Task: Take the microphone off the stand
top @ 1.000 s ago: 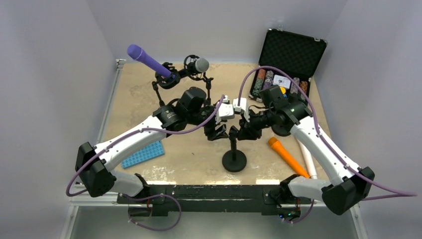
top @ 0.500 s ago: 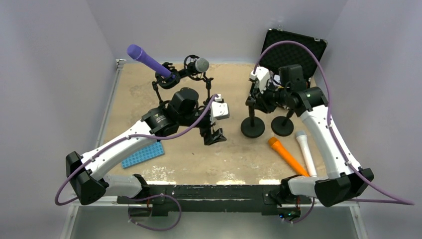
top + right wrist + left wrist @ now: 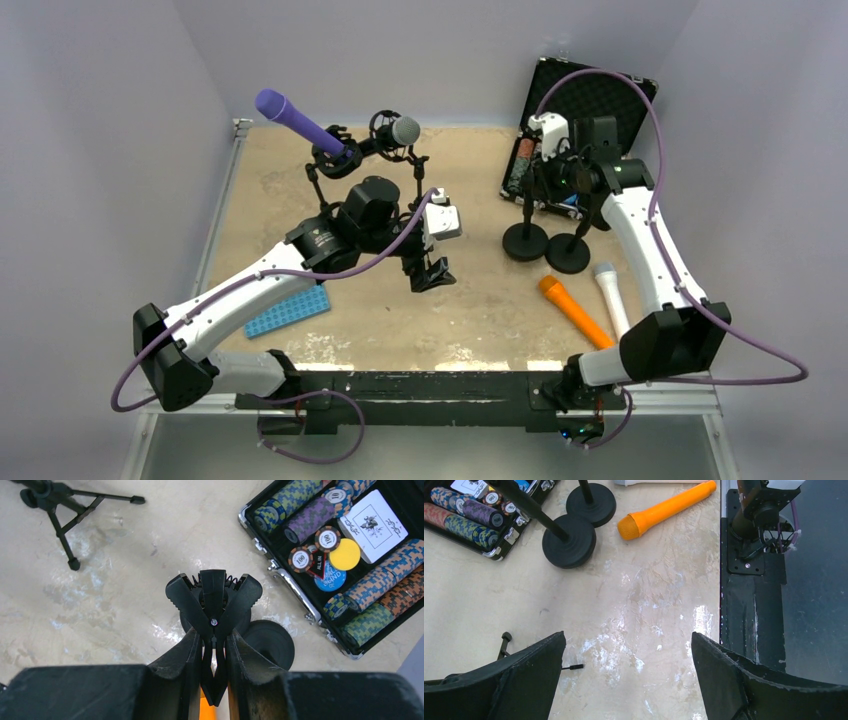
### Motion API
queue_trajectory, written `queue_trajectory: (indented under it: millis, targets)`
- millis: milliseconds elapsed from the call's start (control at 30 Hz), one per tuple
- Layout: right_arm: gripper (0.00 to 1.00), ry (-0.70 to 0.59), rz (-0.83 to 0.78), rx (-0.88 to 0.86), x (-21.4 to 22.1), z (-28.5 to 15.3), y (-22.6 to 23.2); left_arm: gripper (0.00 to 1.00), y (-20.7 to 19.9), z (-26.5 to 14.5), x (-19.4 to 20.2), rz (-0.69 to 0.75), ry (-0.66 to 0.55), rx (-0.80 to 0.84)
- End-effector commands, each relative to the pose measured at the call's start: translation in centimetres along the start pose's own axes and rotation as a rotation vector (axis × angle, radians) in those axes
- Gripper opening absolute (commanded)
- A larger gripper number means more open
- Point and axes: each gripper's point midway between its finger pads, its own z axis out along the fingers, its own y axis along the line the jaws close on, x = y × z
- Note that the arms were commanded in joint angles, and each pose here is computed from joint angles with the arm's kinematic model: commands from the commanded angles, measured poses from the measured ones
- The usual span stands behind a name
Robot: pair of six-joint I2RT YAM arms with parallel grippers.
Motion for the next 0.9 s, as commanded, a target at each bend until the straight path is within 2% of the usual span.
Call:
queue_trajectory:
  millis: [0,233,567,867]
  targets:
    - [0.0,-0.146,0.004,0.031,-3.7,-0.6,-1.2,0.99,-0.3,0.2,-0.9,0.012,-0.032,0.02]
    - [0.0,-0.169,0.022,-0.024,-3.2,0.9,-0.9,0.99,-0.1,0.1,-1.0,0.039,-0.022,0.021]
    - [0.0,-0.098,0.014,0.113,-1.2,1.8,-3.8,0.99,-0.8,-0.3,-0.7,0.062,-0.013,0.052]
    - [0.0,-0.005,0.031,0.11,2.0,2.6,-3.5,0.99,-1.0,-0.6,-0.5,0.07,-0.009,0.057]
